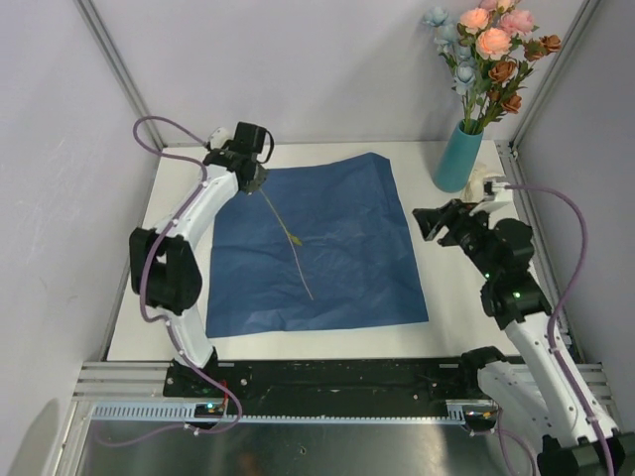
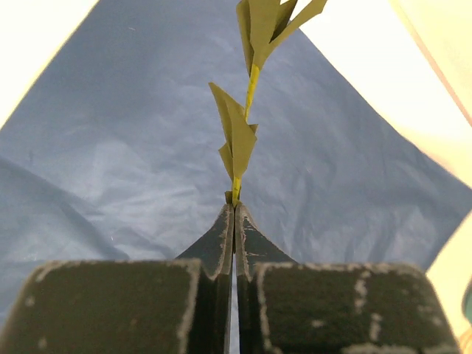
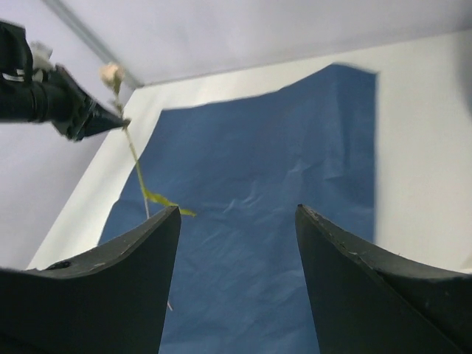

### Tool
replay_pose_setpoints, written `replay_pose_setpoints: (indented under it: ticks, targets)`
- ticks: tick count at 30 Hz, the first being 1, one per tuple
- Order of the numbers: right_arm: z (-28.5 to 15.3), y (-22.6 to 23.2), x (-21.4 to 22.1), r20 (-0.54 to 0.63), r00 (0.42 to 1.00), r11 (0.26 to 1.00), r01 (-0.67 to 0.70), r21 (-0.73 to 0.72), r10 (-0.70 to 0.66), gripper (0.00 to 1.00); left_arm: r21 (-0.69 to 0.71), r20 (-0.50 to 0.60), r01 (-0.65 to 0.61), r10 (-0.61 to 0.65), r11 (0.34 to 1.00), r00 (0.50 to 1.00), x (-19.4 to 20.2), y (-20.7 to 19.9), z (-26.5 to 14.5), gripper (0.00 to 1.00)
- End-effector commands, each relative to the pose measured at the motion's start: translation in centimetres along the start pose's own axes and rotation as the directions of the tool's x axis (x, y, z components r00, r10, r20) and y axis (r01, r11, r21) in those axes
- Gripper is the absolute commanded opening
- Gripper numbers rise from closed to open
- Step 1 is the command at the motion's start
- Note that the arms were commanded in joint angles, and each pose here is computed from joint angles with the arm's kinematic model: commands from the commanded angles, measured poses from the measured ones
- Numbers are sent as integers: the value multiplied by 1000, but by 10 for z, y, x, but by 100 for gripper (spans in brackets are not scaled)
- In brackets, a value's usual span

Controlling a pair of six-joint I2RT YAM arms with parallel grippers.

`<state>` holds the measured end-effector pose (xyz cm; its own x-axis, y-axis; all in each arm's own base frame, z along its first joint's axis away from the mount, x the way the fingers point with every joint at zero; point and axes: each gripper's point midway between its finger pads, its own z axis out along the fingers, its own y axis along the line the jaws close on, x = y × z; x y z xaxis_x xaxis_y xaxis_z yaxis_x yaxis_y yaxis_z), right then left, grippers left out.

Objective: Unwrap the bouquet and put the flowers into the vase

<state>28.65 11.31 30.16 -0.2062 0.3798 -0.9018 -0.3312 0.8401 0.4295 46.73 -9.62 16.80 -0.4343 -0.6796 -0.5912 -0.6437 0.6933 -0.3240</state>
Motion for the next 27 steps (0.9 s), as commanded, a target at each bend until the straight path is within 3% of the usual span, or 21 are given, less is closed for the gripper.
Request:
replay_pose_setpoints:
  ticks: [1,7,15,27]
  targets:
    - [19,44,20,-61,996,979,-74,-191,64,69,166,2,-135,136,977,991,20,-25,-54,0]
    - [44,92,58,-167,981,932,-146,-333,94,69,414,27,-239,250,879,968,65,-52,-123,0]
    - [55,141,87,-320,931,797,-324,-509,174,62,683,38,-229,280,694,959,107,-66,-188,0]
    - [64,157,125,-373,918,788,-328,-520,136,56,867,29,-154,259,474,965,129,-71,-237,0]
